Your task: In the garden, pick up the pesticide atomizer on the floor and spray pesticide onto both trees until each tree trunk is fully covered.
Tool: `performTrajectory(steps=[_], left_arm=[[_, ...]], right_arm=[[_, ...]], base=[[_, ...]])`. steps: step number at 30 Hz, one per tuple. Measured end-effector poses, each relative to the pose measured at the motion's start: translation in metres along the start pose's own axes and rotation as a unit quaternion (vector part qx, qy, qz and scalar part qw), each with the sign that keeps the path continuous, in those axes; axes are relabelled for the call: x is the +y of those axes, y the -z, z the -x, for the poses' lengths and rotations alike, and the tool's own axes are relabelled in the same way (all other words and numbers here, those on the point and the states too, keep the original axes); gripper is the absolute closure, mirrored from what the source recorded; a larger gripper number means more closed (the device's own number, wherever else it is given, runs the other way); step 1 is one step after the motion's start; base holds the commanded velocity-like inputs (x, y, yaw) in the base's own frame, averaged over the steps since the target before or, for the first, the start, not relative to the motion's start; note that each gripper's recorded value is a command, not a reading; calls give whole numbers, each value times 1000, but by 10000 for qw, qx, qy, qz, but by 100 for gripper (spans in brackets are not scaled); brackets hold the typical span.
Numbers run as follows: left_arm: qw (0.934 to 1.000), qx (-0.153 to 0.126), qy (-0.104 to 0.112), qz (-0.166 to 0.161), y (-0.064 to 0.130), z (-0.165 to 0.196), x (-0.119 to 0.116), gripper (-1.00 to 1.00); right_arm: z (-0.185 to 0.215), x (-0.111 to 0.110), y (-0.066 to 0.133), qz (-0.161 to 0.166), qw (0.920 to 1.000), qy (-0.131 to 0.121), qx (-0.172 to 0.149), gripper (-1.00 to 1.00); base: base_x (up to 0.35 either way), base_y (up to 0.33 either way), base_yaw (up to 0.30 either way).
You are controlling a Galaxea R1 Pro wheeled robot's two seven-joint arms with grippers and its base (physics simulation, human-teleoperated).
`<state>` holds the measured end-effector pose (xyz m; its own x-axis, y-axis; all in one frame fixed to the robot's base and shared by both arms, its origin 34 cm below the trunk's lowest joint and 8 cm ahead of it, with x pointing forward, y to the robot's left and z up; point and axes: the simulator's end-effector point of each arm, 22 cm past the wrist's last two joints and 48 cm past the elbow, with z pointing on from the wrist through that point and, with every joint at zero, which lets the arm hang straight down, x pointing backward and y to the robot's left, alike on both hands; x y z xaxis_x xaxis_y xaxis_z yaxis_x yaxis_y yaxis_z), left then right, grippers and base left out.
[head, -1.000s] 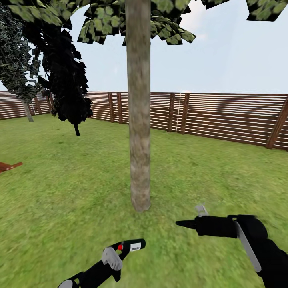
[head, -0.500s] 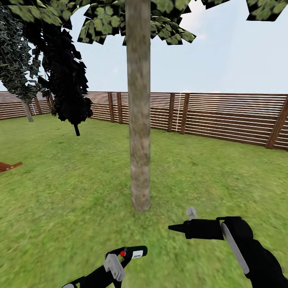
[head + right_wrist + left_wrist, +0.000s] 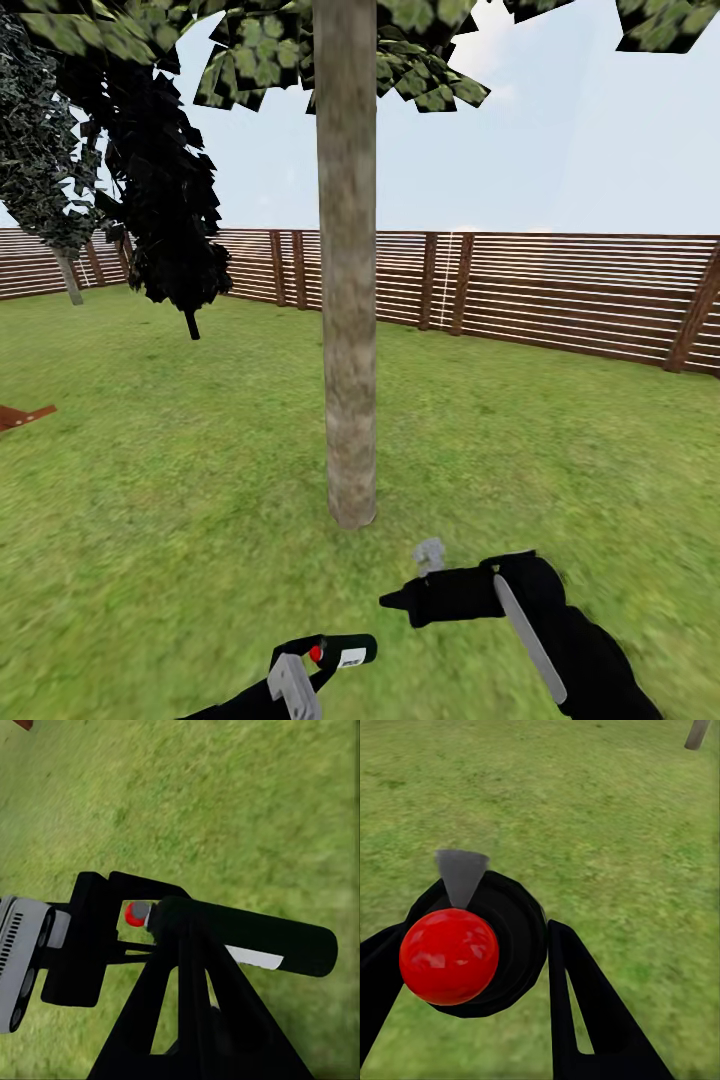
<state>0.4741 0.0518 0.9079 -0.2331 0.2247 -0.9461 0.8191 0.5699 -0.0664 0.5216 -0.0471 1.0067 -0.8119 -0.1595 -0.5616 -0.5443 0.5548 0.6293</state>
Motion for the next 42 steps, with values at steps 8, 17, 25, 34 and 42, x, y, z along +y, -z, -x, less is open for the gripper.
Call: performTrajectory(steps=[8,17,25,34,42], left_arm=[[10000,6,0,0,0,0,0,100],[10000,34,6,8,0,-3,1,100],[9999,68,0,109,1,-5,5,100],[9997,115,19,203,0,-7,8,100],[9996,169,34,200,-1,-9,8,100]], right_arm=[[-2,4,-6,-7,10000,21,33,100],[-4,17,-17,123,9999,59,94,100],[-8,23,-23,159,9997,106,174,100],[-11,34,-33,208,9993,171,243,100],[-14,38,-41,164,9992,202,288,100]], base=[[0,0,0],[0,0,0],[0,0,0],[0,0,0],[0,0,0]])
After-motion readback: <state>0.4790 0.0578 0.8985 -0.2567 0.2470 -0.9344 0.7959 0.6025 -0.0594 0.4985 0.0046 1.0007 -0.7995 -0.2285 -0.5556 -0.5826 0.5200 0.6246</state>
